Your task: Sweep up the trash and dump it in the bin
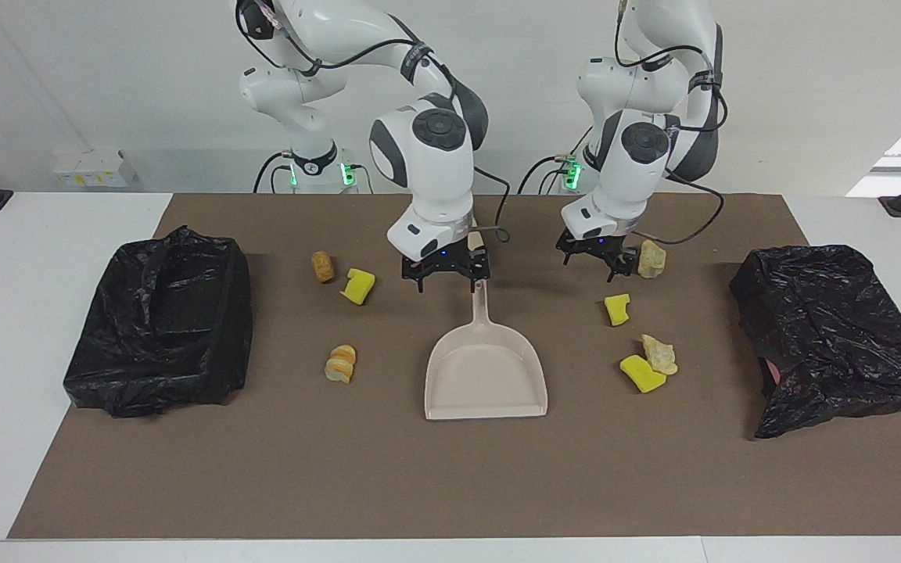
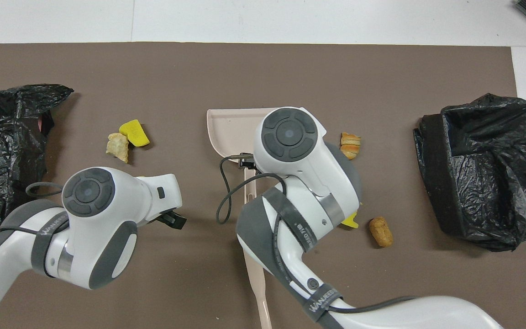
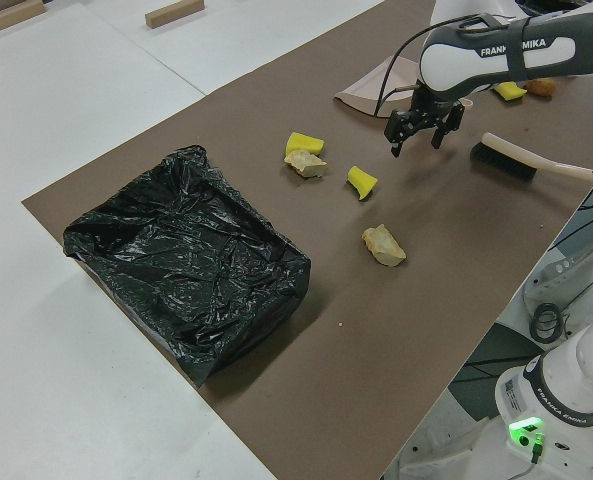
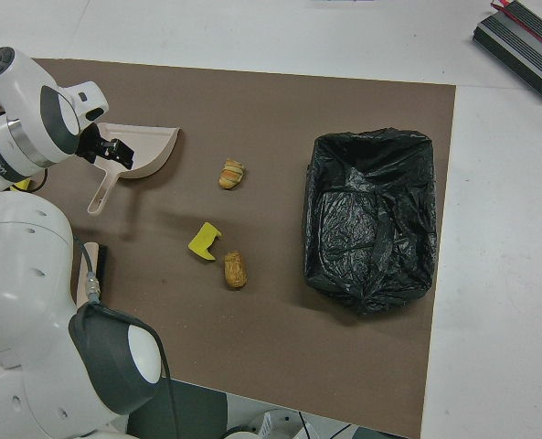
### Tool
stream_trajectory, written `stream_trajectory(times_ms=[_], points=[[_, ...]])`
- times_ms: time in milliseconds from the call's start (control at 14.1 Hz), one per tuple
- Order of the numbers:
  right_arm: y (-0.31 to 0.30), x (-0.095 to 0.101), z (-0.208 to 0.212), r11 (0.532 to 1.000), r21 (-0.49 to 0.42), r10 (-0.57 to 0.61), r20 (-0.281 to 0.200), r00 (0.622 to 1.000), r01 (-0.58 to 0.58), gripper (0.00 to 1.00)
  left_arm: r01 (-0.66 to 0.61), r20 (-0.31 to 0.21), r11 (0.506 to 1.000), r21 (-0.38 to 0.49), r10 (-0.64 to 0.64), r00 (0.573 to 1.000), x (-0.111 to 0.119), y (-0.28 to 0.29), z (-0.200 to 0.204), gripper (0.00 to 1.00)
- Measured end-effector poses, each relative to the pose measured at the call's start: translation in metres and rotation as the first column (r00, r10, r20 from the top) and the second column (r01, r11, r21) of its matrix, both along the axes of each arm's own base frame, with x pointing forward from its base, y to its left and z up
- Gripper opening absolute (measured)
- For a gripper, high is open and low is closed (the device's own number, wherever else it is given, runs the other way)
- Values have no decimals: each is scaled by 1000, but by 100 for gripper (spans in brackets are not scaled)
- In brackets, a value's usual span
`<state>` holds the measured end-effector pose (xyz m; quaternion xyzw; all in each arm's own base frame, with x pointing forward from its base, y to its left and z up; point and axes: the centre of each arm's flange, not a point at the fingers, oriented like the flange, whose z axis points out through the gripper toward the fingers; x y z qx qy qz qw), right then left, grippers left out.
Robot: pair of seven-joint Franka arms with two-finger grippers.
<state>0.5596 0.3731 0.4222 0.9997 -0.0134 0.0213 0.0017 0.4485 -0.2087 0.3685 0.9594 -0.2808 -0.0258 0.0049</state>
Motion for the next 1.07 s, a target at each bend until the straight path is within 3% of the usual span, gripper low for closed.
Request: stream_trajectory(times_ms=[355,497,640,1066], points=[[25,7,-60,1000,1,22,1,1000,-22,100,42,2,999,7,-42,999,-55,-10,-10,100],[23,14,-63,1000,7,14,9,1000,-14,100,77,4,997,9,-77,997,-81,-13,-12,100],[23,14,-64,1000,8,13,9,1000,-13,85,118,8,993,9,-118,993,-105,-22,-11,100],[35,7,-64,999,14,34,5,999,-34,84,90,25,996,14,-90,996,-173,-79,-1,100]])
